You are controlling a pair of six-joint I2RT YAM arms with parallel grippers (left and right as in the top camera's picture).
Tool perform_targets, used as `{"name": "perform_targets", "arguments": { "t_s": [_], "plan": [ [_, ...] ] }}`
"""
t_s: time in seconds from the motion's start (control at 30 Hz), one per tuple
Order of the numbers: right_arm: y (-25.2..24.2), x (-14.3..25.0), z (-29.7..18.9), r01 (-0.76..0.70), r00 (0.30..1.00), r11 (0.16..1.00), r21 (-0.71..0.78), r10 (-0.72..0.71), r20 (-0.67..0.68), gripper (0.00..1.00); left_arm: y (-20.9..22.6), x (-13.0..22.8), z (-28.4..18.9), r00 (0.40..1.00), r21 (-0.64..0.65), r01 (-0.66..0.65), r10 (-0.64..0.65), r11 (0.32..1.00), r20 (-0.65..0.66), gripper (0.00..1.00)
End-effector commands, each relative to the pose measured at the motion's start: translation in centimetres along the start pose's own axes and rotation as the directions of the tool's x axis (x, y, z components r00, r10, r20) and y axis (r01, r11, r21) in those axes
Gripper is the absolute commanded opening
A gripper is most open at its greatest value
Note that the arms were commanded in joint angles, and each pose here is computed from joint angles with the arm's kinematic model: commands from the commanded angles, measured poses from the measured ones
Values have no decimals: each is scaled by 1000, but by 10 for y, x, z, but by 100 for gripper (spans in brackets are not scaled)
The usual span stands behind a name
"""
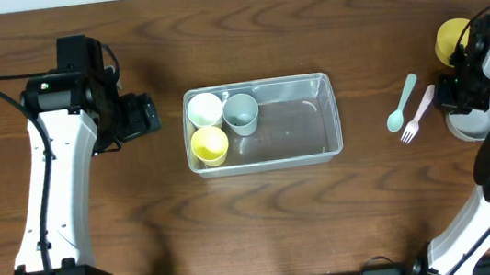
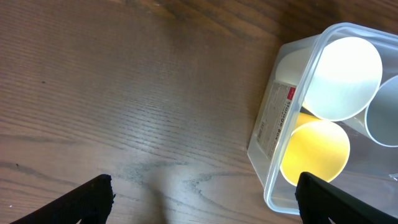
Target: Pack container
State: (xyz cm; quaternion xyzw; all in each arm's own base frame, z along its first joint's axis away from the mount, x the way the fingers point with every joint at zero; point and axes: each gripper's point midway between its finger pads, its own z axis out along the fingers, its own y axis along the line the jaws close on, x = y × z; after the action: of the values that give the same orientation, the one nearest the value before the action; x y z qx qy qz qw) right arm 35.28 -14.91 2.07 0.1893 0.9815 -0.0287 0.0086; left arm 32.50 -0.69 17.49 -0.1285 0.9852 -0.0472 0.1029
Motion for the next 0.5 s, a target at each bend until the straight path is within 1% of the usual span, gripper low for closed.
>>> {"name": "perform_targets", "arguments": {
  "t_s": [0.0,0.13,0.2,0.27,0.33,0.37,0.47],
  "plan": [
    [3,-1,-5,-29,1000,999,-17,29,10,1,0,1,0,1000,2,9,-9,1000,-3,94],
    [24,-5,-27,-6,998,997,-73,10,63,1,0,1,0,1000,2,9,-9,1000,-3,94],
    [39,-11,-53,34,991,995,-95,-21,131,1,0,1,0,1000,2,9,-9,1000,-3,94],
    [58,-18,-93,93,971,991,-98,-68,231,1,0,1,0,1000,2,9,-9,1000,-3,94],
    [82,-19,-138,174,930,980,-99,-130,343,1,0,1,0,1000,2,9,-9,1000,-3,94],
    [99,-17,-163,230,898,968,-96,-173,406,1,0,1,0,1000,2,9,-9,1000,-3,94],
    [151,1,-224,409,771,910,-61,-309,556,1,0,1,0,1000,3,9,-9,1000,-3,94]
  ]
}}
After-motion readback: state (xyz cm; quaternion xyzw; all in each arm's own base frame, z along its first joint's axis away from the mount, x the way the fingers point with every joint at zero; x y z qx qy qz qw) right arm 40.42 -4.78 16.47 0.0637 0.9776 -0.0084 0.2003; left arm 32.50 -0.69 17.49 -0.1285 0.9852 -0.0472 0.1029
